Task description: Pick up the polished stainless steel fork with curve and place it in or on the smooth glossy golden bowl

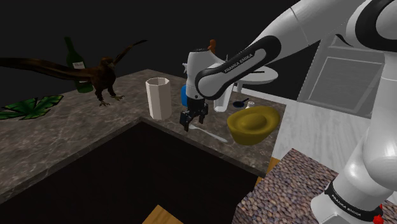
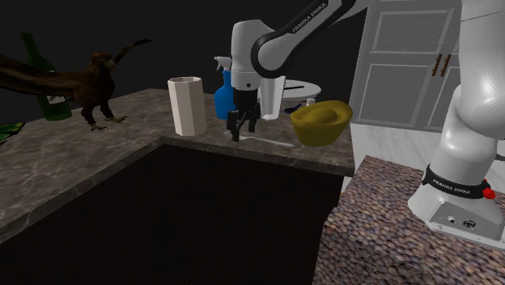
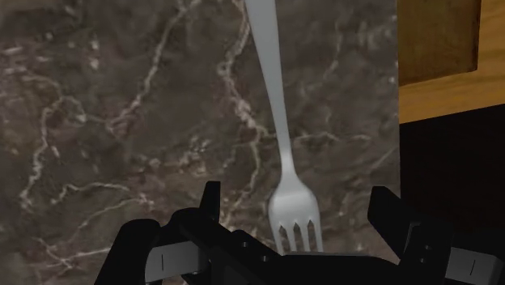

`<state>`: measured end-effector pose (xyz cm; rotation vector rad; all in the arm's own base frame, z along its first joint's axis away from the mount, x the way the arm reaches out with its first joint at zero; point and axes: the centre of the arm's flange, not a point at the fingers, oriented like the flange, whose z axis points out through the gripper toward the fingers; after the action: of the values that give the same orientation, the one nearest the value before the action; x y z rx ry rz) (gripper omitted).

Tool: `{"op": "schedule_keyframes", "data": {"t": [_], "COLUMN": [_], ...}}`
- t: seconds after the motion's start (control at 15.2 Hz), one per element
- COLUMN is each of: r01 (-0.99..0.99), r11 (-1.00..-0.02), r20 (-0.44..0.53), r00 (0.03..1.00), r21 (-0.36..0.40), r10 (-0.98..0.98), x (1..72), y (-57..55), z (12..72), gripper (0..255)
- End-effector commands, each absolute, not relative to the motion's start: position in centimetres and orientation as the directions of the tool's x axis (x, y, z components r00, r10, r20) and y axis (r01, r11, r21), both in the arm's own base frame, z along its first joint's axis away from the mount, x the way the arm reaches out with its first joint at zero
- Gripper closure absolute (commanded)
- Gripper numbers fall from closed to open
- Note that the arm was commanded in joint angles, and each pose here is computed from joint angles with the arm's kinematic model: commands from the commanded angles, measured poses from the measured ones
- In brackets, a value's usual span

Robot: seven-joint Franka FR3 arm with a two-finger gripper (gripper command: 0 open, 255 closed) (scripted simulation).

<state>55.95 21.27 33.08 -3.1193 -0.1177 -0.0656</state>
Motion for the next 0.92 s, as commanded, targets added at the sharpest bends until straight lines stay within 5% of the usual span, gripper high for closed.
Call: {"op": "schedule_keyframes", "data": {"t": [0.0,0.07,0.86], "r01": [0.076,0.076,0.076], "r11": [-0.997,-0.997,-0.997], "r20": [0.043,0.043,0.043], "r00": [0.996,0.996,0.996], "r21": [-0.018,-0.018,-0.018], "r10": [0.075,0.075,0.075], "x": [56.0,56.0,55.9], "y": [21.3,21.3,21.3], "z": [33.1,33.1,34.7], "gripper": [0,255,255]}}
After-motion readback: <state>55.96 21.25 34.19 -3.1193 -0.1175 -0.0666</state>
